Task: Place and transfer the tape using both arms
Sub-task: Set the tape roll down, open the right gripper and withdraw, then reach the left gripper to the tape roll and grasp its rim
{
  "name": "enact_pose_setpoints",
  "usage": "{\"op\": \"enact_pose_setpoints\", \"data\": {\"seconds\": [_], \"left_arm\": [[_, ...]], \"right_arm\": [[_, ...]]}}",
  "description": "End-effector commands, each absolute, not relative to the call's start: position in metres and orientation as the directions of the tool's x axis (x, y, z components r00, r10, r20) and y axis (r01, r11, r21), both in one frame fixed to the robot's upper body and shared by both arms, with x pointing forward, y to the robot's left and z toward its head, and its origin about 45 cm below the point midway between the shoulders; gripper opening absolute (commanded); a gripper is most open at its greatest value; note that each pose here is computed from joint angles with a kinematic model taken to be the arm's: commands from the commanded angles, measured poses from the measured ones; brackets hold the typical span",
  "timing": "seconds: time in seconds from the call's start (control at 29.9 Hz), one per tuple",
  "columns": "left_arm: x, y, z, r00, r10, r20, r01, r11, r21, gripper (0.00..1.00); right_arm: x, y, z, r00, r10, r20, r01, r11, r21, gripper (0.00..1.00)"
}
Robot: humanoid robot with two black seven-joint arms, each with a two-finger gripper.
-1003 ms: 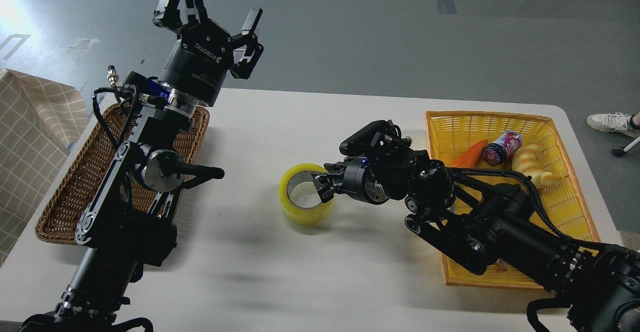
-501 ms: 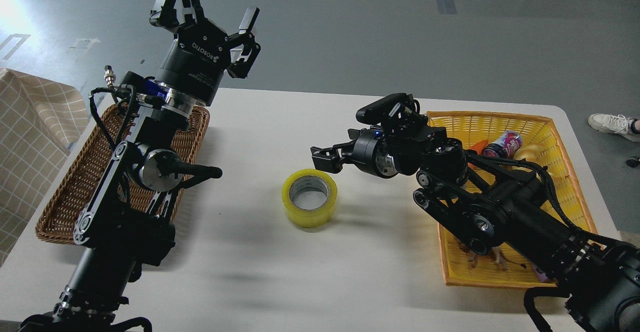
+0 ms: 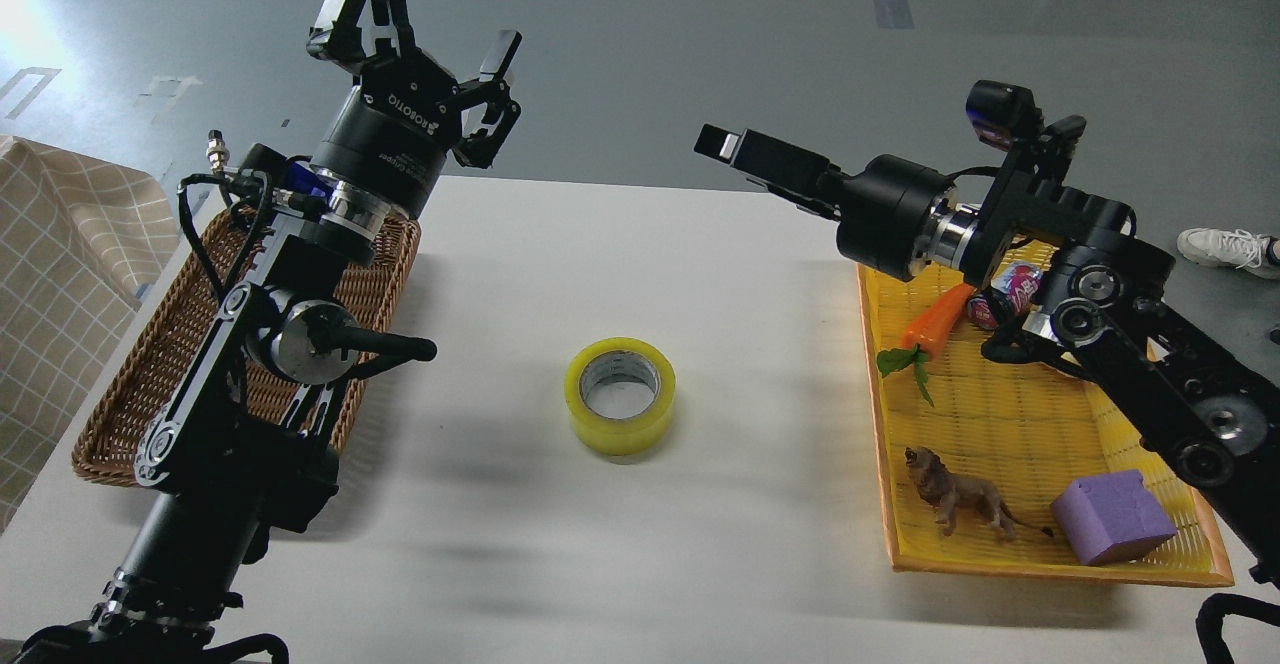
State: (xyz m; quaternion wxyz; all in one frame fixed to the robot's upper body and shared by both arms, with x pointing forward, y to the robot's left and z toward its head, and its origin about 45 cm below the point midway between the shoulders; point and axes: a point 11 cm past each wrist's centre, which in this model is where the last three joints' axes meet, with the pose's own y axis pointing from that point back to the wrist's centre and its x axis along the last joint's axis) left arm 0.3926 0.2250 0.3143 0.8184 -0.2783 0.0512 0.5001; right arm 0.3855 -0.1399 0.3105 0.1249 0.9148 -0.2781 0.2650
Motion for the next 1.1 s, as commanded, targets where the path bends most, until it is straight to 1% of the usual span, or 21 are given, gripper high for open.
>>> {"op": "enact_pose_setpoints", "data": {"seconds": [0.0,0.03,0.1,0.17,0.2,0.3,0.4,0.6,0.74,0.84,0.87,0.9,0.97,1.04,1.07], "left_arm": [[0.393,0.225,0.314,0.493,0.794,-0.356,-0.848,0.345,-0.403,0.98],[0.393,0.226,0.315,0.493,0.797,-0.35,-0.847,0.347,-0.403,0.98],[0.393,0.226,0.316,0.494,0.798,-0.346,-0.846,0.348,-0.405,0.98],[0.393,0.225,0.317,0.496,0.797,-0.343,-0.844,0.35,-0.406,0.98],[0.393,0.224,0.316,0.497,0.797,-0.344,-0.844,0.352,-0.405,0.98],[0.391,0.216,0.316,0.509,0.792,-0.338,-0.837,0.364,-0.409,0.98],[0.389,0.211,0.318,0.52,0.784,-0.339,-0.829,0.368,-0.422,0.98],[0.386,0.207,0.317,0.515,0.808,-0.286,-0.82,0.367,-0.44,0.98],[0.38,0.205,0.295,0.478,0.821,-0.311,-0.852,0.349,-0.389,0.98],[0.373,0.197,0.293,0.486,0.849,-0.209,-0.83,0.373,-0.414,0.98],[0.369,0.199,0.296,0.467,0.88,-0.085,-0.809,0.386,-0.442,0.98],[0.366,0.199,0.299,0.446,0.895,-0.012,-0.799,0.392,-0.456,0.98],[0.357,0.199,0.31,0.315,0.908,0.276,-0.779,0.414,-0.471,0.98],[0.352,0.196,0.31,0.28,0.881,0.381,-0.775,0.442,-0.452,0.98],[0.348,0.193,0.306,0.276,0.846,0.456,-0.772,0.478,-0.419,0.98]], "right_arm": [[0.388,-0.165,0.339,0.678,-0.587,0.443,-0.625,-0.777,-0.074,1.0],[0.388,-0.172,0.342,0.663,-0.614,0.427,-0.641,-0.761,-0.099,1.0],[0.39,-0.189,0.352,0.617,-0.713,0.333,-0.689,-0.694,-0.209,1.0],[0.391,-0.19,0.358,0.607,-0.754,0.253,-0.7,-0.657,-0.278,1.0],[0.39,-0.19,0.361,0.614,-0.773,0.159,-0.702,-0.627,-0.337,1.0],[0.386,-0.198,0.366,0.657,-0.752,-0.043,-0.689,-0.577,-0.439,1.0],[0.385,-0.2,0.37,0.672,-0.734,-0.099,-0.682,-0.561,-0.47,1.0],[0.384,-0.206,0.373,0.667,-0.737,-0.113,-0.684,-0.544,-0.486,1.0],[0.382,-0.209,0.374,0.662,-0.741,-0.111,-0.685,-0.538,-0.491,1.0],[0.38,-0.21,0.378,0.662,-0.743,-0.098,-0.679,-0.539,-0.499,1.0],[0.379,-0.212,0.381,0.663,-0.744,-0.083,-0.674,-0.545,-0.498,1.0],[0.377,-0.211,0.382,0.665,-0.743,-0.077,-0.67,-0.548,-0.5,1.0],[0.372,-0.21,0.386,0.67,-0.739,-0.065,-0.659,-0.552,-0.51,1.0],[0.371,-0.21,0.386,0.672,-0.738,-0.062,-0.656,-0.554,-0.513,1.0],[0.369,-0.209,0.389,0.675,-0.736,-0.057,-0.65,-0.555,-0.519,1.0]]}}
